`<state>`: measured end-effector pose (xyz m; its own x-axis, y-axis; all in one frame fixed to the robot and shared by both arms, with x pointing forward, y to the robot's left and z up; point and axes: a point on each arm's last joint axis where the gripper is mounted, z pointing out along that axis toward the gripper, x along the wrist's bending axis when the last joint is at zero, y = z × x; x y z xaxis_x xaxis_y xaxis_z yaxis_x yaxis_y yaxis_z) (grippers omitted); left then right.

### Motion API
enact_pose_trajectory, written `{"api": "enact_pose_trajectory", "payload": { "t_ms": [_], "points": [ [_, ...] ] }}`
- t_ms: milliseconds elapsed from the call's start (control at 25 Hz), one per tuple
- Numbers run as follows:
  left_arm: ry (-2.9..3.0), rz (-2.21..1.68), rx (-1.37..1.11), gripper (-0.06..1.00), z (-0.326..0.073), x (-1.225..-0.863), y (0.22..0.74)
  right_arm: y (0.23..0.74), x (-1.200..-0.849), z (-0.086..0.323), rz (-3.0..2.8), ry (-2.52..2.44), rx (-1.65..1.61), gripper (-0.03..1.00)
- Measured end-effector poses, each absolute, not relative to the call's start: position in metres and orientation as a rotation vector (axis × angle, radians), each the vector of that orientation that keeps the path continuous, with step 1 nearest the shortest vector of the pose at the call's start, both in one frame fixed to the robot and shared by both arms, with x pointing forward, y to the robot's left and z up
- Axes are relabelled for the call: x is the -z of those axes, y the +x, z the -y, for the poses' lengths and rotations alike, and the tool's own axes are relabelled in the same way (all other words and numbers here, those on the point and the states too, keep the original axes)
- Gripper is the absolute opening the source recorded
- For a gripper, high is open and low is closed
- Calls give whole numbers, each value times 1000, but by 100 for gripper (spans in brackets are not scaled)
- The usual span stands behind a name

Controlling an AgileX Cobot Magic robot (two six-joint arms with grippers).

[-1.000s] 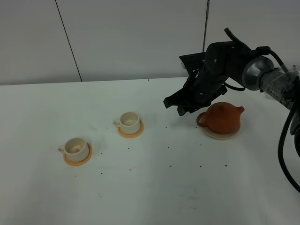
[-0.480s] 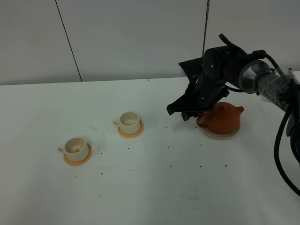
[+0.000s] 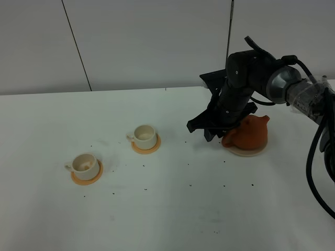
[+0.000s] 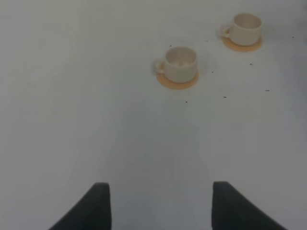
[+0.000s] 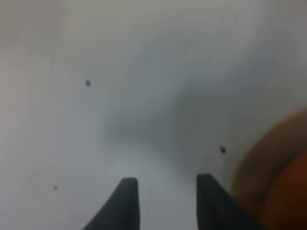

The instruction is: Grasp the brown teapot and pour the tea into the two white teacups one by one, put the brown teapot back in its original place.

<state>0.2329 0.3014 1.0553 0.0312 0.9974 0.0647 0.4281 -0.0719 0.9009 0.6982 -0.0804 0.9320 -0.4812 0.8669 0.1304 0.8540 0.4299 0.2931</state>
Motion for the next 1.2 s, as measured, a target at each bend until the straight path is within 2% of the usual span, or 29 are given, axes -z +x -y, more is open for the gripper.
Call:
{"api": "enact_pose_trajectory", "payload": {
  "t_ms": [560, 1200],
  "points": [
    [1592, -1482, -1006, 53, -301, -1055, 233, 685, -929, 85, -2734, 1627, -317, 28],
    [1592, -1482, -1006, 53, -301, -1055, 233, 683, -929, 88, -2743, 1611, -249, 28]
  ]
}}
